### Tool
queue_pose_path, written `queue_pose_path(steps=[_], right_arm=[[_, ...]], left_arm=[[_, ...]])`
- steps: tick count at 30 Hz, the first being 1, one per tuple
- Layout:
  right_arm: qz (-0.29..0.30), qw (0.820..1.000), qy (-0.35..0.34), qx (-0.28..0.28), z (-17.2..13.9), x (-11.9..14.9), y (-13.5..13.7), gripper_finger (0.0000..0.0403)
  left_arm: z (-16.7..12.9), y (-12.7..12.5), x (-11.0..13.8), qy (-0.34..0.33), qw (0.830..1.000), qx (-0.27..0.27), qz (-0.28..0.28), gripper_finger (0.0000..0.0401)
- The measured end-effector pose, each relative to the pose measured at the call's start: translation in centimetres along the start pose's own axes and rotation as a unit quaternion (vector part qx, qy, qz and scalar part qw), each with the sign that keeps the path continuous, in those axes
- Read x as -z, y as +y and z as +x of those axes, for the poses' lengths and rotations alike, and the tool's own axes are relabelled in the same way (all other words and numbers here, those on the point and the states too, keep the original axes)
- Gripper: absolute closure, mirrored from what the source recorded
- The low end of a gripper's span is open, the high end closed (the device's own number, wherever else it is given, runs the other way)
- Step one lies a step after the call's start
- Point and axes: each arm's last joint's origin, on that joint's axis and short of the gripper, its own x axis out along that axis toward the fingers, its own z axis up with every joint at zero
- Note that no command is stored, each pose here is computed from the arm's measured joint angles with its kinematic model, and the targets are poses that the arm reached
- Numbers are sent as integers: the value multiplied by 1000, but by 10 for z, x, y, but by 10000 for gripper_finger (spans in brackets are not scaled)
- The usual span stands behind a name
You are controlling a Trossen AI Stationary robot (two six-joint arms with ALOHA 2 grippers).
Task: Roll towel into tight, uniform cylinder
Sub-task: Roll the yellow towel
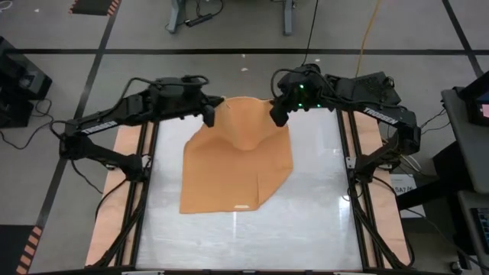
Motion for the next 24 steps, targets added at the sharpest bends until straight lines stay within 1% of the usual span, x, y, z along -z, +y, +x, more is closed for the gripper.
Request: queue_pose_path(steps=[2,4,6,8,10,12,14,17,19,21,22,24], right_arm=[[-43,999,2,14,12,-3,-6,403],[-58,998,-1,35,29,-7,-19,403],[-47,998,1,47,47,-11,-35,403],[-33,998,15,46,64,-11,-51,403],[-11,999,36,38,80,-9,-65,403],[26,997,66,7,92,-4,-76,403],[63,993,90,-47,92,0,-82,403],[89,984,97,-119,73,-1,-76,403],[85,981,98,-145,59,-1,-66,403],[67,982,90,-152,49,-1,-58,403],[56,983,84,-150,45,-2,-55,403],[35,988,72,-131,44,-3,-53,403]], left_arm=[[14,0,5,12,1000,-21,13,400],[29,1,10,17,998,-56,32,400],[44,7,13,19,994,-98,50,400],[58,16,16,31,990,-128,59,400],[69,23,18,40,989,-140,37,400],[73,25,19,46,992,-120,-4,400],[70,16,16,44,997,-57,-29,400],[58,-10,14,27,998,38,-41,400],[46,-27,15,19,996,70,-41,400],[39,-37,19,14,997,68,-38,400],[37,-40,22,15,998,55,-34,400],[37,-40,30,33,999,12,-20,400]])
